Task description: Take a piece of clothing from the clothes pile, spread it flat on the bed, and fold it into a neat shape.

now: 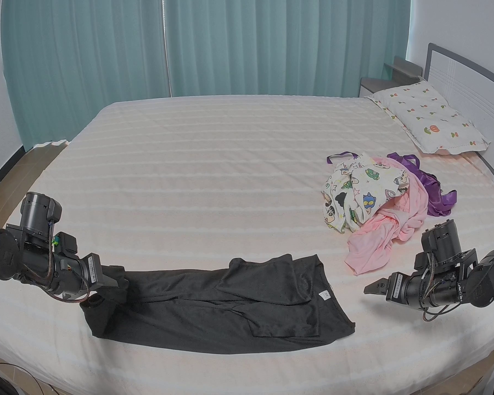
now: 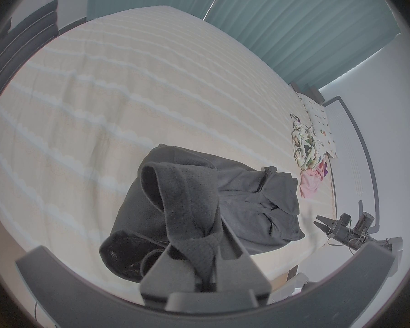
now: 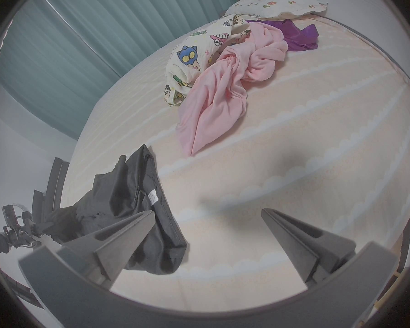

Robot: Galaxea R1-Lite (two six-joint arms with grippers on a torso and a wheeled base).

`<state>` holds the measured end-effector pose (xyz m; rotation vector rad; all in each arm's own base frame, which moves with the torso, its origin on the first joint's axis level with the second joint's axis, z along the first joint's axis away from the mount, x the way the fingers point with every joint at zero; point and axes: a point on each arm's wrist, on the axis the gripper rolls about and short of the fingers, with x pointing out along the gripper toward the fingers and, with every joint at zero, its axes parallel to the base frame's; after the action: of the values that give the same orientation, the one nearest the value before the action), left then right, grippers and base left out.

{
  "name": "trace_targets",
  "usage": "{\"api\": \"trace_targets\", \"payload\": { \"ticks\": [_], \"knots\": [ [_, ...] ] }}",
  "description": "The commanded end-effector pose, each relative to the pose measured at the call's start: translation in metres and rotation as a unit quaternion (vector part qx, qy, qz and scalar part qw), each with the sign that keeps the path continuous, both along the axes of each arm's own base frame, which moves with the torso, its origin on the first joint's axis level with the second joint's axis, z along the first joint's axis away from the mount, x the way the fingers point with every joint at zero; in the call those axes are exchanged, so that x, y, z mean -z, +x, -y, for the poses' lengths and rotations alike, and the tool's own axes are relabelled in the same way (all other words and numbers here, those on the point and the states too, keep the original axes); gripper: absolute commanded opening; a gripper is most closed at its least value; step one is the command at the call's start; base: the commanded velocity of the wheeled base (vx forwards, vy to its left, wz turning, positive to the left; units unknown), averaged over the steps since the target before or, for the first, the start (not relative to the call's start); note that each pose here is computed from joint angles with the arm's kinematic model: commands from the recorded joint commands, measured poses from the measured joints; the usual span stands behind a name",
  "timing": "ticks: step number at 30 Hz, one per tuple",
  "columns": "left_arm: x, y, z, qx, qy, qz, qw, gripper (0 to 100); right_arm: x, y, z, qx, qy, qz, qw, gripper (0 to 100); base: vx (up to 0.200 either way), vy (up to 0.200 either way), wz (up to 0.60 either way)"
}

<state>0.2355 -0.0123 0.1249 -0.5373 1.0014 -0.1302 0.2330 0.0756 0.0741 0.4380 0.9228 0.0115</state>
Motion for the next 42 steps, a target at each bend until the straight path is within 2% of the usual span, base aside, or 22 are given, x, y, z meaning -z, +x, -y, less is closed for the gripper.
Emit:
{"api": "trace_targets", "payload": {
  "ticks": [1, 4, 15, 21, 24, 25, 32, 42],
  "knots": [
    [0.000, 0.000, 0.000, 0.000, 0.000, 0.000, 1.0000, 0, 0.000, 0.000, 0.000, 0.000, 0.000, -0.001, 1.0000, 100, -0.200, 0.000, 0.00],
    [0.001, 0.000, 0.000, 0.001, 0.001, -0.001, 1.0000, 0, 0.000, 0.000, 0.000, 0.000, 0.000, -0.001, 1.0000, 100, -0.200, 0.000, 0.00],
    [-0.008, 0.017, 0.003, -0.018, -0.017, 0.009, 0.9996, 0, 0.000, 0.000, 0.000, 0.000, 0.001, 0.001, 1.0000, 100, 0.000, 0.000, 0.00],
    [-0.023, 0.029, 0.022, -0.032, -0.057, 0.012, 0.9978, 0, 0.000, 0.001, 0.000, 0.001, 0.001, 0.001, 1.0000, 100, 0.000, 0.000, 0.00],
    [-0.023, 0.029, 0.026, -0.028, -0.058, 0.011, 0.9979, 0, 0.000, 0.001, 0.000, 0.001, 0.001, 0.001, 1.0000, 100, 0.000, 0.000, 0.00],
    [-0.023, 0.030, 0.034, -0.021, -0.055, 0.010, 0.9982, 0, 0.000, 0.000, 0.000, 0.001, 0.001, 0.001, 1.0000, 100, 0.000, 0.000, 0.00],
    [-0.022, 0.038, 0.052, -0.034, -0.056, -0.001, 0.9978, 0, 0.000, 0.000, 0.000, 0.001, 0.001, 0.001, 1.0000, 100, 0.000, -0.200, 0.00],
    [-0.023, 0.046, 0.075, -0.023, -0.068, -0.006, 0.9974, 0, 0.000, 0.001, 0.000, 0.002, 0.001, 0.001, 1.0000, 100, 0.000, -0.200, 0.00]
  ]
}}
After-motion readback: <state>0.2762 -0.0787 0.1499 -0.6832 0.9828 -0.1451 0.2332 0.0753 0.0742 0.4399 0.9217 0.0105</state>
